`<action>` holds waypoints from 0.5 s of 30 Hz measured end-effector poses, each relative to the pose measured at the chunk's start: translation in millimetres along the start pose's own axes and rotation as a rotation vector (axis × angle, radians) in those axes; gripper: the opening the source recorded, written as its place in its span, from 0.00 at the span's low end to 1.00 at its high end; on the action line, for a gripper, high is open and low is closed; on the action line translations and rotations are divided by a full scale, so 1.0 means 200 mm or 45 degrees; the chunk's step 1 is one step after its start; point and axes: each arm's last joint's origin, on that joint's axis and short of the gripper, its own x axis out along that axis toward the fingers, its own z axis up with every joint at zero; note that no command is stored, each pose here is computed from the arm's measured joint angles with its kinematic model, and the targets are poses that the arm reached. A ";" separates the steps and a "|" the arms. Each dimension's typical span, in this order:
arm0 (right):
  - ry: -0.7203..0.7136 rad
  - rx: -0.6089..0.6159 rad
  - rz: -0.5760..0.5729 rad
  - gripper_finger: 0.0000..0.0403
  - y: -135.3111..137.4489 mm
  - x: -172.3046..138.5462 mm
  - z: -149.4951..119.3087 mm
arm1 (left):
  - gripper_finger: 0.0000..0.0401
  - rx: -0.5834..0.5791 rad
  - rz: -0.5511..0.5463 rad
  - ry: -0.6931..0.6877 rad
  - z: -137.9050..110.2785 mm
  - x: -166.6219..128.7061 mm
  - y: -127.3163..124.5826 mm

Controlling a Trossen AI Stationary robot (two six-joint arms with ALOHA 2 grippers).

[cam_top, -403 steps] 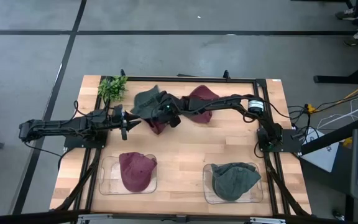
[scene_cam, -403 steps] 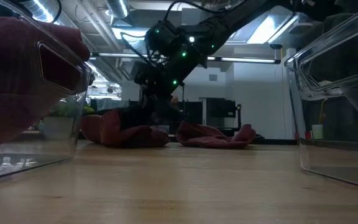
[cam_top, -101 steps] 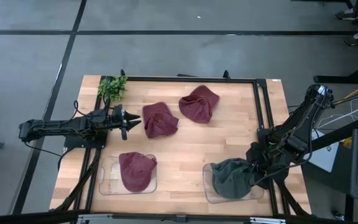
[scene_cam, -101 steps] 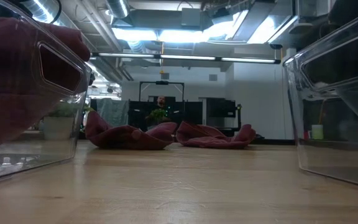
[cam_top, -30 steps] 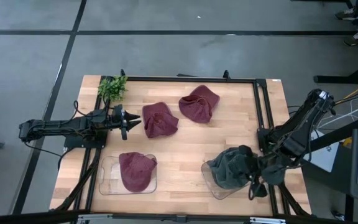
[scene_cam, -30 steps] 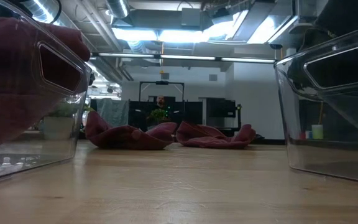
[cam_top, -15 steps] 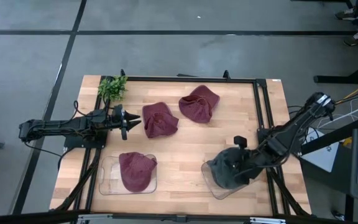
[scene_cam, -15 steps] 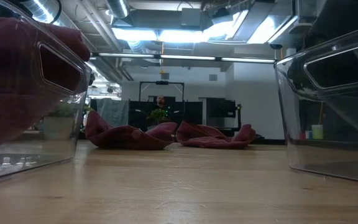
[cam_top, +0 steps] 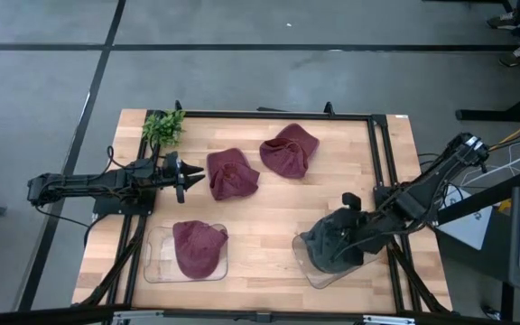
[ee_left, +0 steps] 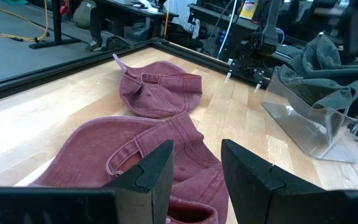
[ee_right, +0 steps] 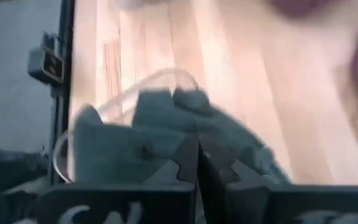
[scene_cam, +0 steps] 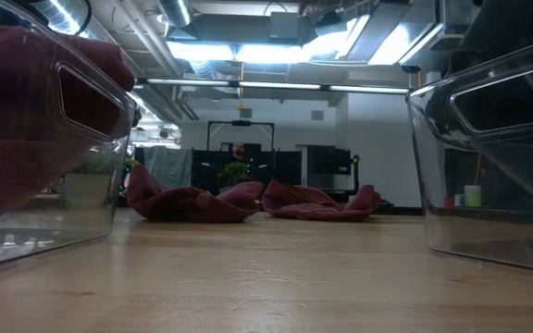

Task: Pick & Place hat
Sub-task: Put the black cap into the right transparent bin

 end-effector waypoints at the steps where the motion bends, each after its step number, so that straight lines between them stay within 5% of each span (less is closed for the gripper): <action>1: -0.024 0.007 -0.004 0.01 0.00 -0.03 0.02 | 0.32 0.000 0.000 0.000 0.00 0.00 0.00; 8: -0.029 0.019 0.216 0.03 0.03 -0.23 0.15 | 0.32 0.000 0.000 0.000 0.00 0.00 0.00; 15: 0.179 -0.031 0.466 0.01 0.12 -0.25 0.07 | 0.32 0.000 0.000 0.000 0.00 0.00 0.00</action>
